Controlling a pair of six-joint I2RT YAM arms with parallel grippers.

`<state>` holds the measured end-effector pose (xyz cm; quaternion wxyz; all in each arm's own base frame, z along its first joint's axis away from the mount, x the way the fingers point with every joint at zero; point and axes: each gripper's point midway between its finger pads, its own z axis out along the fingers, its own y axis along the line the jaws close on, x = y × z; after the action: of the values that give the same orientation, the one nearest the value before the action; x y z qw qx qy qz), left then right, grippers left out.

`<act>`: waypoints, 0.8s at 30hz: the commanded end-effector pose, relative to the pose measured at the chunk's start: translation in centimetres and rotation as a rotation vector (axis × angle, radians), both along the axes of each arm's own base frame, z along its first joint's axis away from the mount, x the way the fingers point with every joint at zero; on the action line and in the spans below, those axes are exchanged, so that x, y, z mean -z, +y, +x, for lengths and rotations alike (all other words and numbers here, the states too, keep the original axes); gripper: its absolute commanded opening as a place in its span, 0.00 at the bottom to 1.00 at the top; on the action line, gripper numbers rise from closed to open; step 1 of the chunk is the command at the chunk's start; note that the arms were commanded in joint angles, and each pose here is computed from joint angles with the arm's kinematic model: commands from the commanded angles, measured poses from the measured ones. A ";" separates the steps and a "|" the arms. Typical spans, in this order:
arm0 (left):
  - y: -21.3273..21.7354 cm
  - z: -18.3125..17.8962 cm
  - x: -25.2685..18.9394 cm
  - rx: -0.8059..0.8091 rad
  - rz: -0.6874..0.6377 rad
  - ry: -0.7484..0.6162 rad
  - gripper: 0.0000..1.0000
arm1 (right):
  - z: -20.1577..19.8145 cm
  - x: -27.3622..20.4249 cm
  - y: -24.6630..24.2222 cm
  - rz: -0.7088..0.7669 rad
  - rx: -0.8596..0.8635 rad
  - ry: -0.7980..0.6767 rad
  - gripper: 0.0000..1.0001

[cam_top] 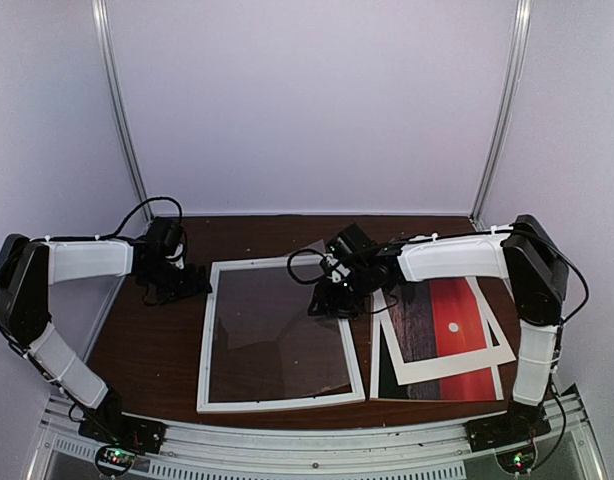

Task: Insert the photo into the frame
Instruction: Place the glass panel at the frame body.

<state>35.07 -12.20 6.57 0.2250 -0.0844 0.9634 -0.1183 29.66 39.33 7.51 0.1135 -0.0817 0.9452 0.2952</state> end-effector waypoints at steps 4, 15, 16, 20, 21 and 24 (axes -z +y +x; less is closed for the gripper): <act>-0.7 0.6 -0.5 0.026 -0.005 -0.026 0.91 | 0.5 0.2 -0.7 -0.059 0.009 -0.026 0.48; -0.9 0.7 -0.4 0.031 -0.006 -0.026 0.91 | 0.4 1.4 -2.3 -0.150 0.006 -0.031 0.49; -0.9 0.6 -0.4 0.033 -0.006 -0.025 0.91 | 0.3 1.5 -2.4 -0.157 0.005 -0.030 0.49; -1.0 0.6 -0.5 0.036 -0.006 -0.027 0.91 | 0.2 1.5 -3.1 -0.189 0.002 -0.041 0.49; -1.1 0.6 -0.5 0.043 -0.005 -0.029 0.91 | 0.2 1.5 -3.3 -0.199 0.002 -0.044 0.49; -1.4 0.7 -0.7 0.062 0.002 -0.036 0.91 | 0.3 1.4 -4.1 -0.234 0.005 -0.062 0.49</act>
<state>34.95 -12.51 6.50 0.2237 -0.0770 0.9643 -0.1191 29.27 36.22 5.50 0.1108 -0.0931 0.9665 0.2119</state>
